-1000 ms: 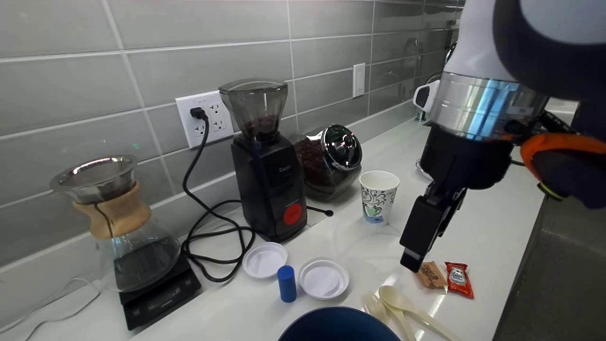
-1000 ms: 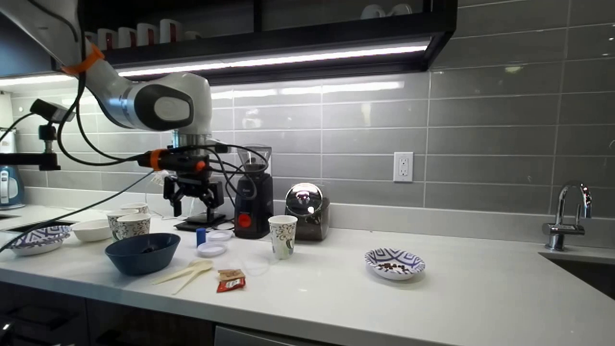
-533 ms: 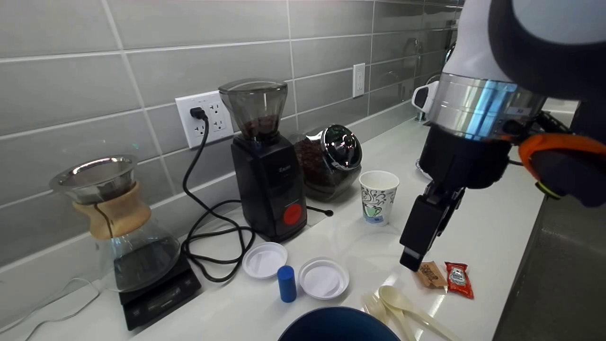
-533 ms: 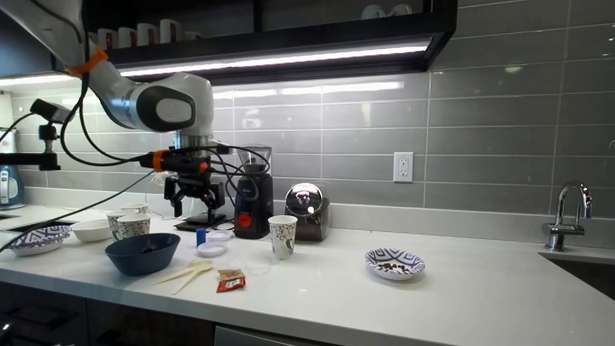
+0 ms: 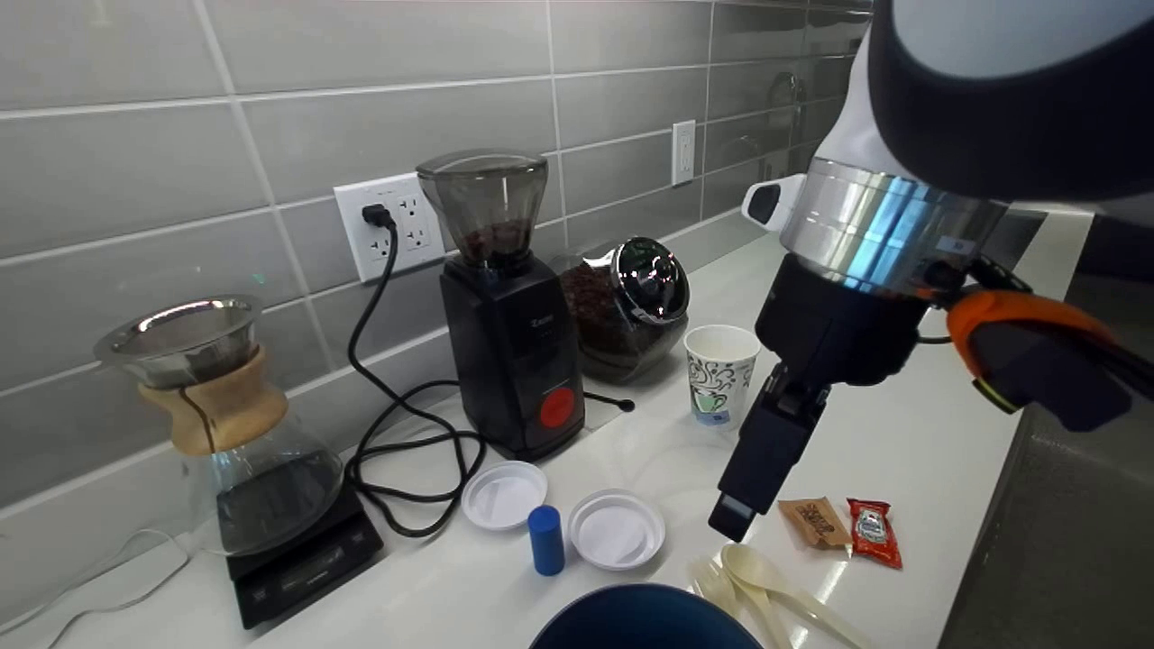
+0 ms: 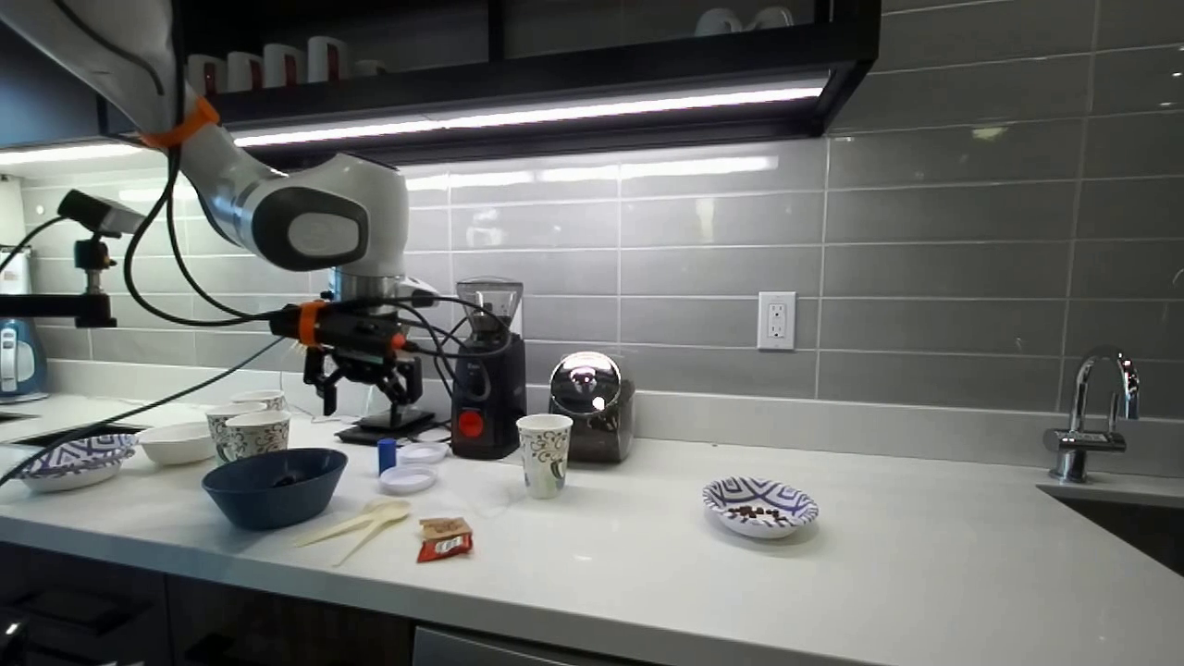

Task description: Place the blue bowl between the cup and the white bowl

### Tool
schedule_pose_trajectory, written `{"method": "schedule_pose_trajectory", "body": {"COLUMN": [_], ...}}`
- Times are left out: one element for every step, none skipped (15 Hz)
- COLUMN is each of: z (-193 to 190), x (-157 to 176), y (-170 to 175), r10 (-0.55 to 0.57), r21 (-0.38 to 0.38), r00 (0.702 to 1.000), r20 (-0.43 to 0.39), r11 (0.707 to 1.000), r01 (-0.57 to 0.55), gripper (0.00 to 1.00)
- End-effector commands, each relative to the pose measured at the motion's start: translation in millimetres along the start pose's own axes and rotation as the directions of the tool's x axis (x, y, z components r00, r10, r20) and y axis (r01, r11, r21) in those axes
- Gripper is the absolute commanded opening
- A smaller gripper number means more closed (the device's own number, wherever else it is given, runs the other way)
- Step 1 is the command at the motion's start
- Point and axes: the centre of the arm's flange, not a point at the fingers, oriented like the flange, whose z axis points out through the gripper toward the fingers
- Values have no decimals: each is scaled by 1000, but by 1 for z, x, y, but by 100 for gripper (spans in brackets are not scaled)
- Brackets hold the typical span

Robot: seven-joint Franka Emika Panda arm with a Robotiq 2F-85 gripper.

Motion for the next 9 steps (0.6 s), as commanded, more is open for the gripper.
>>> {"method": "schedule_pose_trajectory", "body": {"z": [24,29,33,37,42,46,50,54,59], "x": [13,15,17,20,22,24,27,30,33], "y": [2,1,1,0,0,0,-1,-3,-5], "r10": [-75,-94,-113,-132,-147,-161,-178,-190,-200], "r21": [53,59,69,84,94,106,122,129,134], "r00": [996,994,992,990,988,985,982,980,978], "r20": [-43,-49,-52,-56,-55,-57,-63,-62,-59], "r11": [996,994,991,987,984,980,975,972,969], "r01": [77,96,116,136,152,167,184,196,206], "gripper": [100,100,100,100,100,100,100,100,100]}}
